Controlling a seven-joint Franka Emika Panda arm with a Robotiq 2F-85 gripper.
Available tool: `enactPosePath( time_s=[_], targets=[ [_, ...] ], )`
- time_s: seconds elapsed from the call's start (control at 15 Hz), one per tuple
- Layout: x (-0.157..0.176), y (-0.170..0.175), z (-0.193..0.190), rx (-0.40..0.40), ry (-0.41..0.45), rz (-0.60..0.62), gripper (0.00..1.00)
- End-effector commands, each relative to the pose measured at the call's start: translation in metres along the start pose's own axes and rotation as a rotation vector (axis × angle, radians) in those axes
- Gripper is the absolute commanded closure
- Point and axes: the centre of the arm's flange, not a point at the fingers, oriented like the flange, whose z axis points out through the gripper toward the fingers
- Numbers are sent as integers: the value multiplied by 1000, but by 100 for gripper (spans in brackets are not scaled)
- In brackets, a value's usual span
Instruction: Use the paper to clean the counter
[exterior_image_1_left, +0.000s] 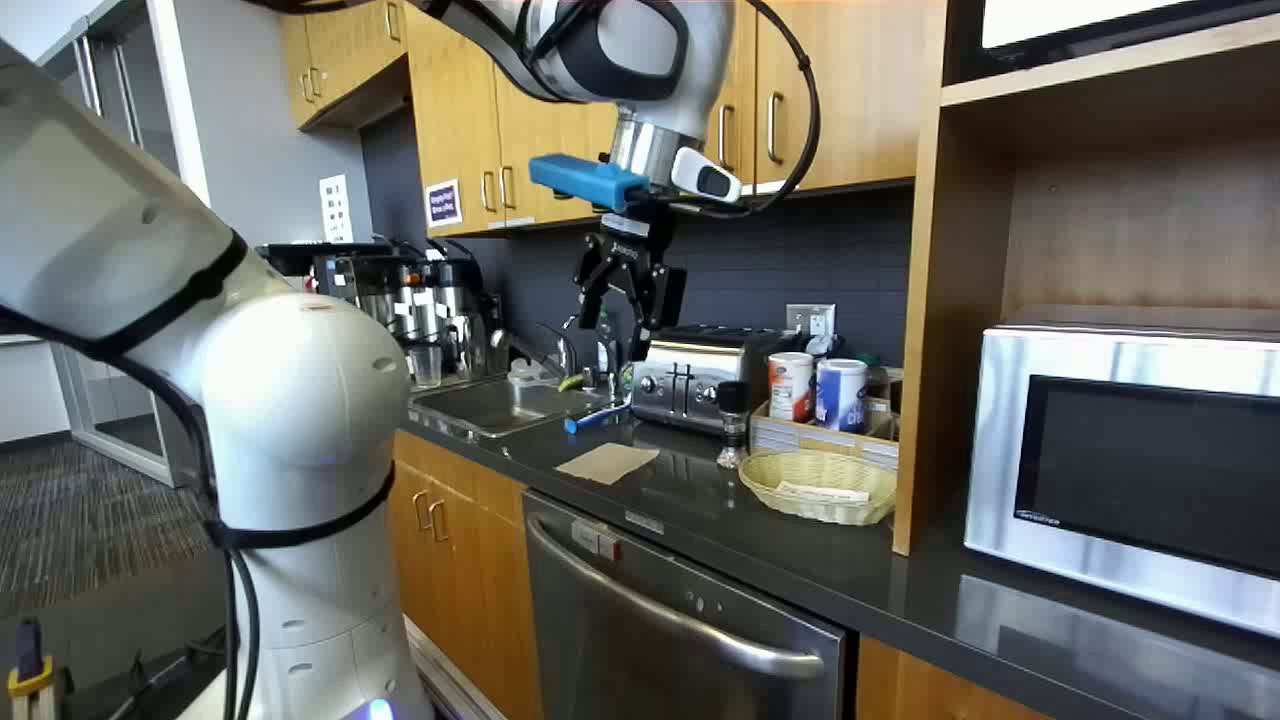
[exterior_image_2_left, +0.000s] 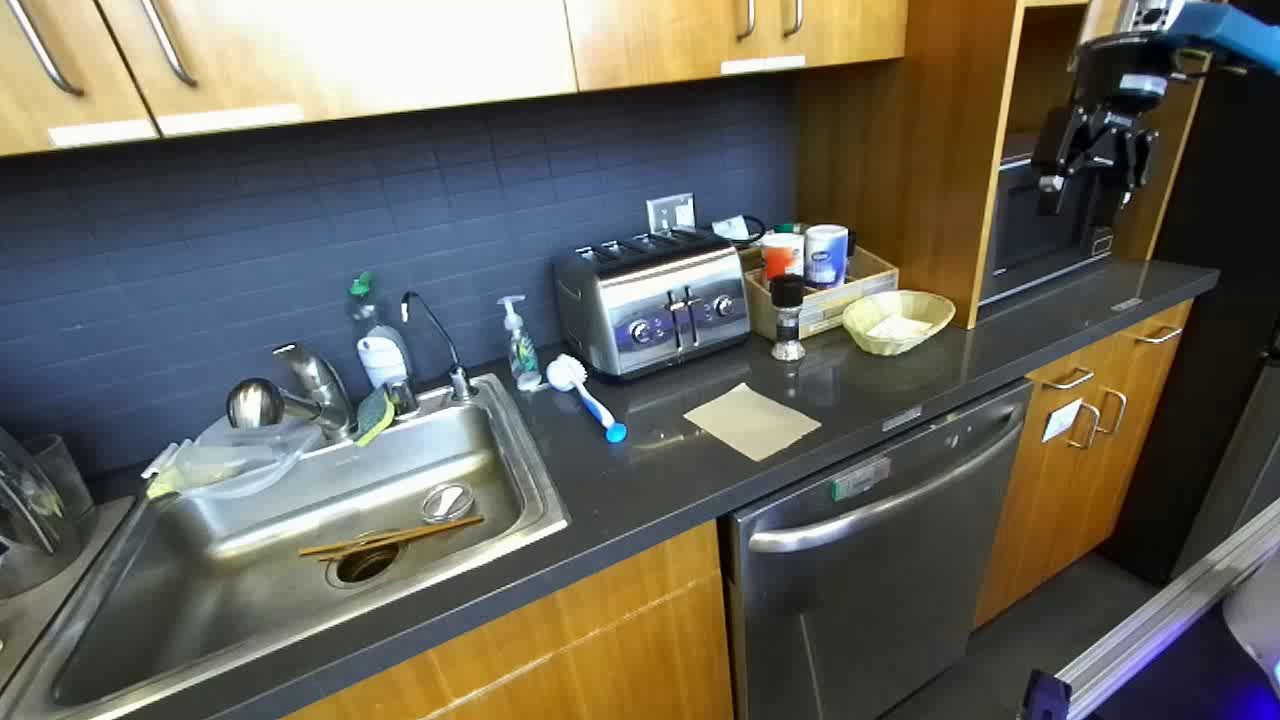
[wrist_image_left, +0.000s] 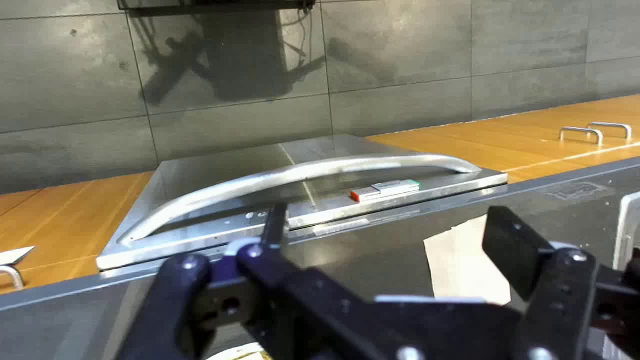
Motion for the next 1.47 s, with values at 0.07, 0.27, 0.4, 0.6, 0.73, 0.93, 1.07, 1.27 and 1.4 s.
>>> enactPosePath(
  time_s=[0.07,0.27,0.4,0.6,0.73,0.93,1.07,1.27,1.4],
  targets=[
    [0,0,0,0,0,0,0],
    [0,0,0,0,0,0,0],
    [0,0,0,0,0,0,0],
    [0,0,0,0,0,0,0],
    [0,0,0,0,0,0,0],
    [-2,-9,9,13,-9,6,0],
    [-9,-22,28,-7,-29,-20,0],
    [-16,-41,62,-66,-65,-77,0],
    [-19,-54,84,-98,-78,-121,0]
  ],
)
